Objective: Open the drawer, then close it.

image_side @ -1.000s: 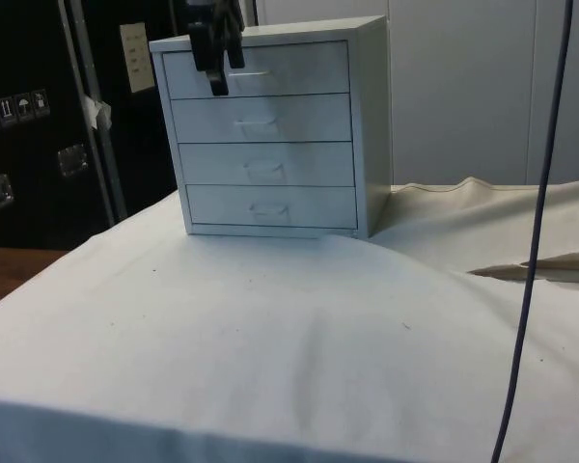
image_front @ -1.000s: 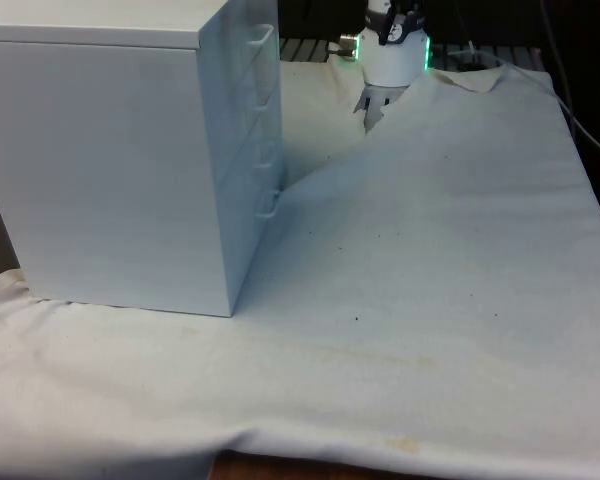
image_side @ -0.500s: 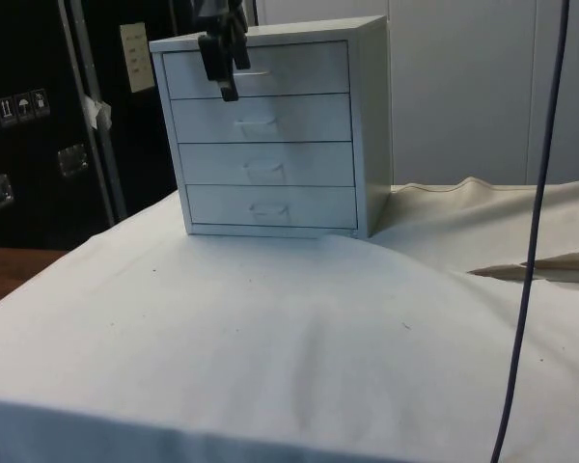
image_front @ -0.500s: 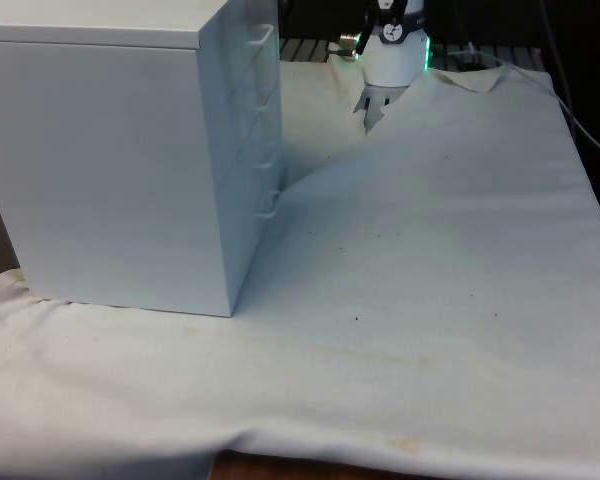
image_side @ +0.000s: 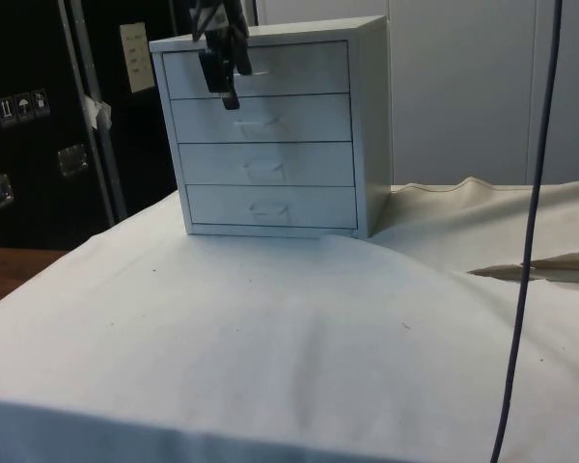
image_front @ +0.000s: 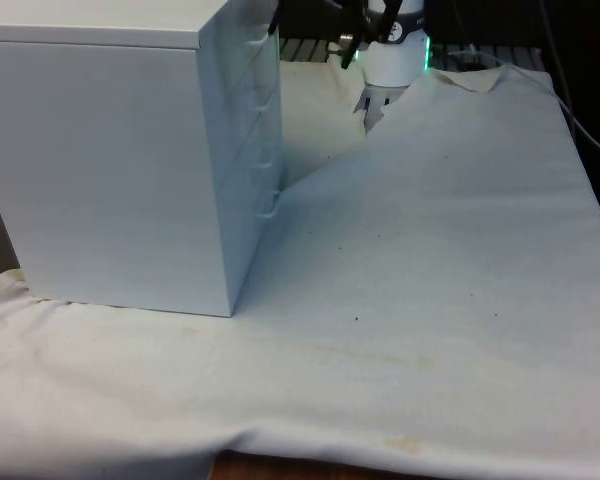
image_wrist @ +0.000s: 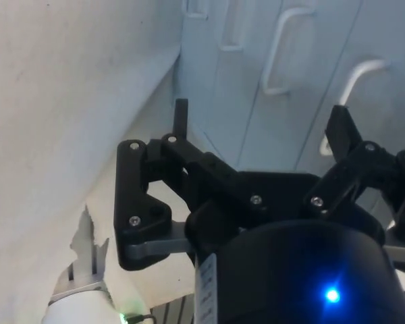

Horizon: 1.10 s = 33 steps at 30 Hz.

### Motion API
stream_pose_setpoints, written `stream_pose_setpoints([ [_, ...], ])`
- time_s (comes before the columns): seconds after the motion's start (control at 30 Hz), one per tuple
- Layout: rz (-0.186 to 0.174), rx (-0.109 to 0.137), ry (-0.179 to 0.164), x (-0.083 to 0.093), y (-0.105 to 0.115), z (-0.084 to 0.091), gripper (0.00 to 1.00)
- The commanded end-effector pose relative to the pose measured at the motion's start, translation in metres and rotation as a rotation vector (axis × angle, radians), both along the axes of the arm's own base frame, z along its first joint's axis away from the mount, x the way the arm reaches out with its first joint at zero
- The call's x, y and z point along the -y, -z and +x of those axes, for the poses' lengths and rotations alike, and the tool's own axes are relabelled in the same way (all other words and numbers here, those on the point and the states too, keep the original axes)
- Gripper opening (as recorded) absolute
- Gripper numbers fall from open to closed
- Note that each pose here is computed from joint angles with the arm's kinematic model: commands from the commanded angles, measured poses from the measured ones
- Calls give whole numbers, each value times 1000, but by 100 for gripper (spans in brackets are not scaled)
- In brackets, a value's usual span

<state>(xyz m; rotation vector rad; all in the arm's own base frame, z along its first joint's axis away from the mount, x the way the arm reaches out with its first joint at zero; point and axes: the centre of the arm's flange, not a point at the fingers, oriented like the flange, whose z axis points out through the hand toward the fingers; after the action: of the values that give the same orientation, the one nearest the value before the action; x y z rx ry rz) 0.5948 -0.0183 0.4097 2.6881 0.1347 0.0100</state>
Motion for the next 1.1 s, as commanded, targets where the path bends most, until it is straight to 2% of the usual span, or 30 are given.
stream_pose_setpoints([
  [0.0,-12,10,1,2,0,1,100],
  [0.13,-33,13,13,3,2,1,100],
  [0.17,-25,6,12,2,1,0,100],
  [0.2,-35,15,15,2,2,1,100],
  [0.37,-52,15,23,2,5,2,99],
  [0.43,-57,16,25,3,5,2,90],
  [0.47,-54,10,26,3,4,2,85],
  [0.5,-61,16,25,2,6,2,85],
  [0.53,-67,18,25,2,5,2,75],
  [0.77,-74,19,26,2,6,1,41],
  [0.8,-82,16,28,5,2,2,32],
  [0.83,-73,18,28,2,7,1,26],
  [0.97,-74,17,28,2,7,1,3],
  [1.0,-75,17,28,1,7,1,0],
  [1.07,-76,16,30,2,7,1,0],
])
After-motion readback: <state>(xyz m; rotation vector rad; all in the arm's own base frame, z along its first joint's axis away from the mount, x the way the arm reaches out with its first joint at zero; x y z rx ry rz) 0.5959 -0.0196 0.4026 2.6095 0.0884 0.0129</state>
